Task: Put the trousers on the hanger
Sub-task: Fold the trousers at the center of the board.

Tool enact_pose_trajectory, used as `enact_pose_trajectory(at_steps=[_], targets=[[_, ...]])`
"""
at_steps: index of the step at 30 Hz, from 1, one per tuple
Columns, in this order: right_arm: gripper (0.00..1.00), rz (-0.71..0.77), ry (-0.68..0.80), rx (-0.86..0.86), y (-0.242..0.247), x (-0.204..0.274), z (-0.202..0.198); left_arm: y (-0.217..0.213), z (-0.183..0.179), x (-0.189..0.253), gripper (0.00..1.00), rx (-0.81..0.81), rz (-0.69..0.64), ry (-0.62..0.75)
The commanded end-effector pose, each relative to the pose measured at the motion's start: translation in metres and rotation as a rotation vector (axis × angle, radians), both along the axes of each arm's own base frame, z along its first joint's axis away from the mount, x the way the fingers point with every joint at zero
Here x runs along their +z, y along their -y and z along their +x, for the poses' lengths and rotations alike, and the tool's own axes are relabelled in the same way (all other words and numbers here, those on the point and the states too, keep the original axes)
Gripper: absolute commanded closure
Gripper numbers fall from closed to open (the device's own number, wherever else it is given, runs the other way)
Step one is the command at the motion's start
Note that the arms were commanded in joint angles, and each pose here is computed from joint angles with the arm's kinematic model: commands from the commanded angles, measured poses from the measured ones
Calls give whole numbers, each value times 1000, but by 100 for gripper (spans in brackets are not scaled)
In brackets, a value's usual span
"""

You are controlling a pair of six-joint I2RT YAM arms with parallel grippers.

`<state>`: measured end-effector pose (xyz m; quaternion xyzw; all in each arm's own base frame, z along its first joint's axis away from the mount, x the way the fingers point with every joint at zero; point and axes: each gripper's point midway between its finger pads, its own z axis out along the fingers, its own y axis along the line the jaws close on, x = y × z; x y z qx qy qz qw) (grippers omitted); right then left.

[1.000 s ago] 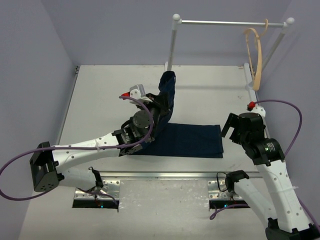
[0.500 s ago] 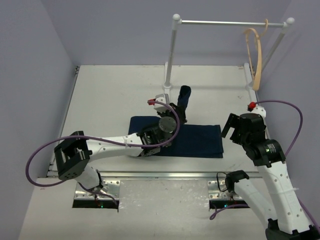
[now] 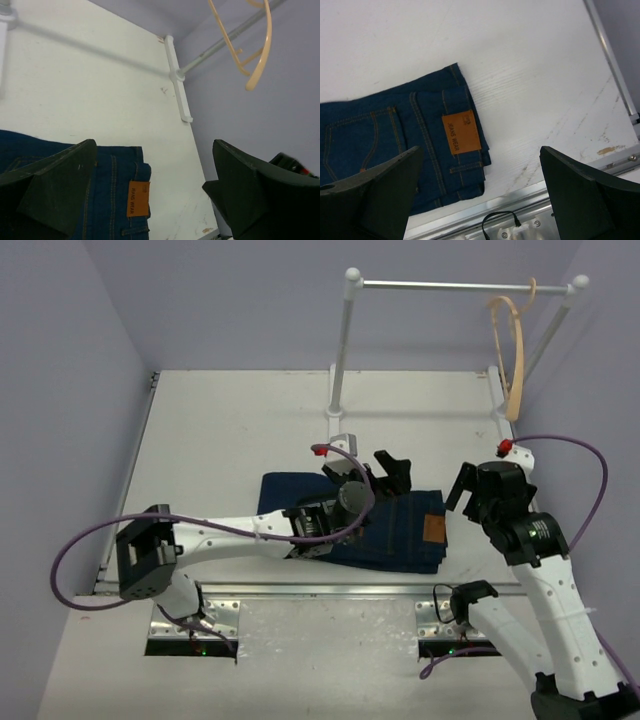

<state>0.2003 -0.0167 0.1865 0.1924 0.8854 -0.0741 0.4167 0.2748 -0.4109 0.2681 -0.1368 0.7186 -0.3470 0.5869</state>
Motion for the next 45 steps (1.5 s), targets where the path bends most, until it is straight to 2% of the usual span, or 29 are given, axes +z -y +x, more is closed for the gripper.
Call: enact_pose_trajectory(at_steps=[1, 2, 3, 5, 7, 9, 12, 13, 16, 19, 20, 21, 22, 23, 24, 25, 30, 31, 32, 34, 35, 45], targets=[[1, 44, -162, 148, -28, -35, 19, -104, 19, 47, 0, 214, -90, -106], [1, 58, -226, 170, -34, -50, 18, -136, 33, 22, 0, 274, -25, -176], [1, 72, -276, 176, -38, -64, 18, -151, 39, 10, 0, 286, -19, -216], [1, 103, -360, 192, -45, -100, 20, -189, 45, -43, 0, 284, 42, -351], [1, 131, -379, 188, -47, -111, 29, -211, 44, -79, 0, 276, 82, -433], [1, 133, -460, 175, -44, -131, 37, -221, 40, -105, 0, 228, 119, -483], [1, 96, -474, 150, -30, -141, 60, -215, 28, -126, 0, 114, 194, -513], [4, 85, -485, 138, -26, -146, 64, -214, 25, -130, 0, 88, 212, -517], [19, 84, -547, 139, -24, -169, 70, -212, 16, -144, 0, 26, 263, -530], [65, 171, -509, 213, -44, -180, 78, -218, 13, -151, 0, 22, 305, -529], [75, 169, -500, 218, -45, -181, 79, -219, 13, -153, 0, 20, 316, -528], [77, 165, -498, 228, -47, -181, 77, -219, 13, -152, 0, 20, 317, -526], [83, 140, -476, 232, -46, -179, 79, -219, 13, -153, 0, 14, 330, -521], [94, 118, -456, 241, -46, -176, 79, -220, 14, -154, 0, 17, 343, -517], [99, 107, -436, 249, -47, -171, 80, -222, 14, -155, 0, 21, 351, -517], [99, 101, -415, 254, -47, -165, 83, -223, 14, -156, 0, 25, 358, -519], [100, 62, -280, 256, -42, -127, 96, -226, 12, -167, 0, 29, 368, -534], [94, 53, -284, 244, -40, -123, 97, -225, 11, -169, 0, 24, 367, -536], [83, 43, -295, 232, -37, -123, 96, -224, 11, -170, 0, 21, 366, -536], [30, 15, -345, 218, -31, -129, 96, -221, 11, -171, 0, 7, 361, -537], [25, 9, -417, 214, -29, -141, 91, -220, 10, -172, 0, -3, 359, -540], [23, 79, -533, 257, -41, -169, 89, -228, 4, -183, 0, -10, 419, -555]])
